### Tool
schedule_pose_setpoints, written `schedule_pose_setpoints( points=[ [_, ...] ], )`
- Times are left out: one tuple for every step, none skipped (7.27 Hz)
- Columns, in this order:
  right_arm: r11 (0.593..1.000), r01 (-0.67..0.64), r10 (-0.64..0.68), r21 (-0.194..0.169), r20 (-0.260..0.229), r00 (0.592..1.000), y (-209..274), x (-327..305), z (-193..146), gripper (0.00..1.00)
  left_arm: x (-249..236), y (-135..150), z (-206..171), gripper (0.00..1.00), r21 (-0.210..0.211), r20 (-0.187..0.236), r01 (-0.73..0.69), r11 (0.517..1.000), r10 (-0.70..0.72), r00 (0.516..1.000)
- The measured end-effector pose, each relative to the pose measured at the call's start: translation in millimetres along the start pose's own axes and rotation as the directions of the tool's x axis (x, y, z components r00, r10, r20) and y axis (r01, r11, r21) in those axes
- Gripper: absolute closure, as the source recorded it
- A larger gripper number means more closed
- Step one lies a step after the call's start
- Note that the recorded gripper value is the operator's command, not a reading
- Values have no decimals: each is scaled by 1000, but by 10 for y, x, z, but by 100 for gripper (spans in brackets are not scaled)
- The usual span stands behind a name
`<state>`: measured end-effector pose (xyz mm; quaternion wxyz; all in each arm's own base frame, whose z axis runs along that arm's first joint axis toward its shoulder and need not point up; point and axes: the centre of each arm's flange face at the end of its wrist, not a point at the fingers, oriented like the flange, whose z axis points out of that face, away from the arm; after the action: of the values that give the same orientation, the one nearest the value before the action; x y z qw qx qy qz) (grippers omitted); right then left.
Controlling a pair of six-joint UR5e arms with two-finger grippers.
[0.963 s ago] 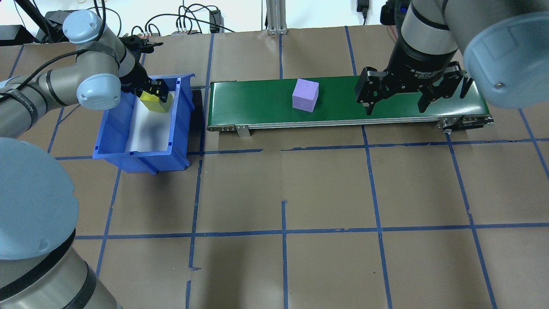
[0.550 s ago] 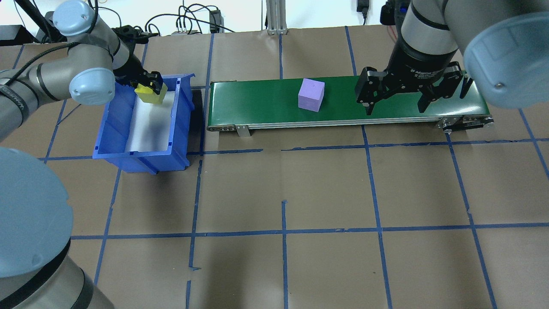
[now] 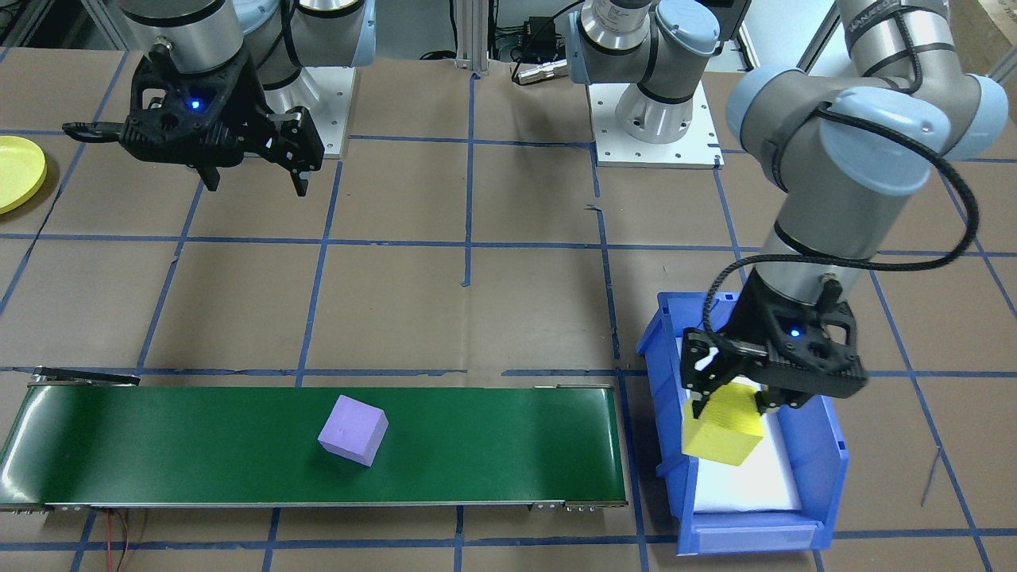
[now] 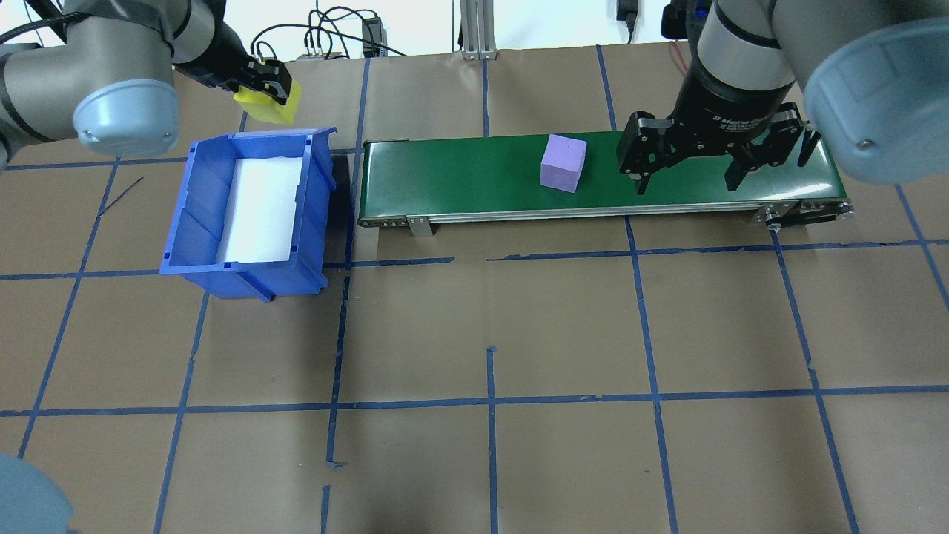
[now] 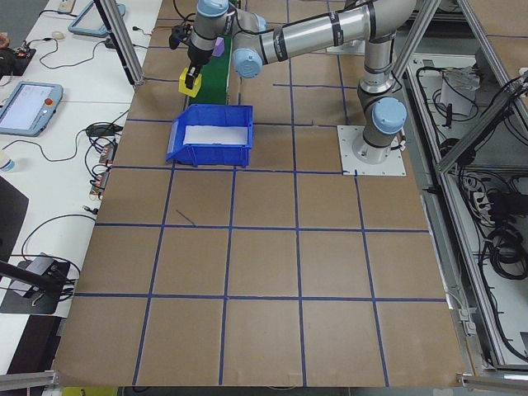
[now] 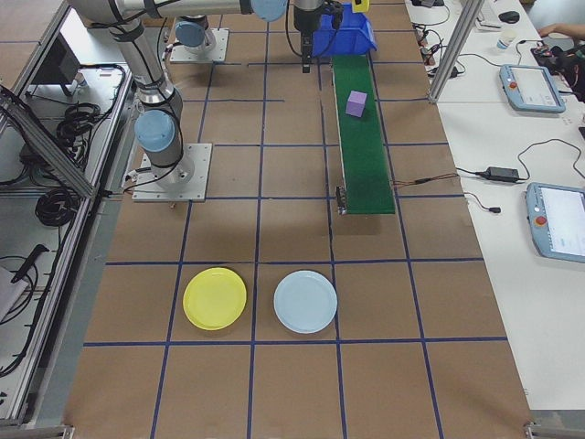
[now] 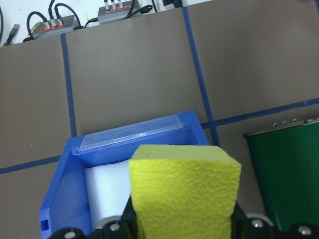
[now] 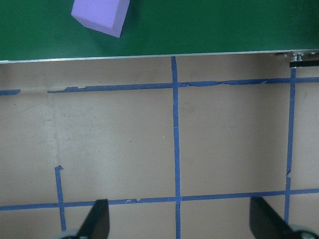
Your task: Move block left to right into plate
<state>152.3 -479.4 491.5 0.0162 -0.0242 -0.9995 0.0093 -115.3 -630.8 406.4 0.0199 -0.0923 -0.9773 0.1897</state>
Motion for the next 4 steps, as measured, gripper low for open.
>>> schedule_pose_setpoints(
  points=[
    [999,-44,44,1,7,999,-185,230,23,0,351,27,38,64,-10,-21,33,999,-33,999],
    [997,-75,75,4,25,997,-398,565,47,0,572,85,153,64,-32,-36,47,998,-48,998],
    [996,-91,91,19,40,995,-616,939,118,0,675,141,332,64,-54,-44,51,997,-54,998],
    [993,-109,108,40,45,993,-831,1277,251,0,722,180,539,64,-77,-50,52,996,-56,997]
  ],
)
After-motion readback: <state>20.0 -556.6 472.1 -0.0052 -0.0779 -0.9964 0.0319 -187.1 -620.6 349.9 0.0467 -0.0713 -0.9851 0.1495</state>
